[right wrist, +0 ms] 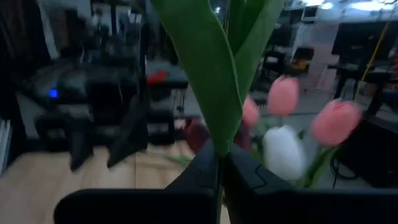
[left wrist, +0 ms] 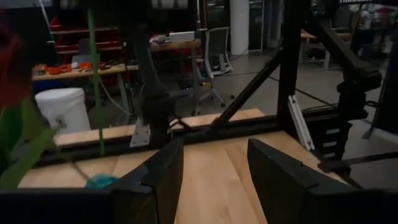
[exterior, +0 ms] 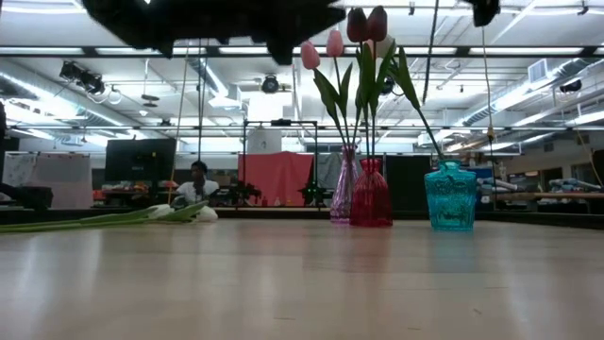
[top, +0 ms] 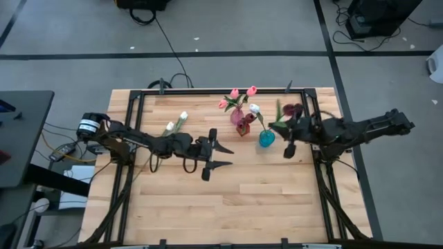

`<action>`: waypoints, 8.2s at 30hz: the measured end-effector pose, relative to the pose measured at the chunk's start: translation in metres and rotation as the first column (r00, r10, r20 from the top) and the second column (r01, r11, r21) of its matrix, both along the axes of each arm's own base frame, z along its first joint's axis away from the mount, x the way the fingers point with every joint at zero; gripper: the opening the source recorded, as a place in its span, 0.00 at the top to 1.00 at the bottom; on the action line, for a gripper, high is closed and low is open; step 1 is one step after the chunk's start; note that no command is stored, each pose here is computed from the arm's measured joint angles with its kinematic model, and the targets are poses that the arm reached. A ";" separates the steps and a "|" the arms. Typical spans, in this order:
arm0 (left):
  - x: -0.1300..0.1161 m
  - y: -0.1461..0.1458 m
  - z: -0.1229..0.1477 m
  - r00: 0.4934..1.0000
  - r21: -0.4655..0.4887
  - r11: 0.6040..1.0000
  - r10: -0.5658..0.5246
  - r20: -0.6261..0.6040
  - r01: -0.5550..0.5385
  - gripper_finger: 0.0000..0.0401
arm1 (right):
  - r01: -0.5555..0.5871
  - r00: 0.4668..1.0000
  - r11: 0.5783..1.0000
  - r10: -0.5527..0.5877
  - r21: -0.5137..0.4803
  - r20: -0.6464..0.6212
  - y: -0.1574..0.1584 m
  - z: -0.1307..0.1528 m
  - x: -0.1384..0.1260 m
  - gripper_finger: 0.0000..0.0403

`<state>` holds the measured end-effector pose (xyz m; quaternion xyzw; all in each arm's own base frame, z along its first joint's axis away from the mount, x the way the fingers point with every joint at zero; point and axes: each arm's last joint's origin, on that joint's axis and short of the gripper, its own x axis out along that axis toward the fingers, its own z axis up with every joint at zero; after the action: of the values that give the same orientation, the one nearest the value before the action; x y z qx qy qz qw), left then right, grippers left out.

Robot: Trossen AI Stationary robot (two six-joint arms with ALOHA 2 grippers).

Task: Sort flowers into vase by color
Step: Put the red flower into the red vase, then put the white flower into the blue vase

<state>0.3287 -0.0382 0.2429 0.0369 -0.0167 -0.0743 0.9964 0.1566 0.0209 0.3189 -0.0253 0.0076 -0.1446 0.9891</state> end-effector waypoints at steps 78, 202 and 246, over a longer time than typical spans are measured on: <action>-0.044 0.013 -0.040 0.869 -0.141 0.903 0.333 -0.365 -0.405 0.54 | -0.043 0.938 0.984 0.099 0.172 -0.333 -0.163 -0.065 0.031 0.79; -0.118 0.115 -0.089 0.029 0.222 0.578 0.392 -0.920 -0.785 0.64 | -0.095 0.987 0.975 0.118 0.200 -0.106 -0.050 0.025 -0.055 0.48; 0.007 0.018 0.027 0.999 -0.102 0.994 -0.042 0.033 0.045 0.95 | -0.367 0.928 0.901 0.372 0.231 0.024 -0.024 -0.034 -0.009 0.49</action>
<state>0.3357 -0.0205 0.2702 -0.0135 -0.0369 -0.0946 0.9947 0.1477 -0.0026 0.2851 0.0878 0.0297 0.0477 0.9946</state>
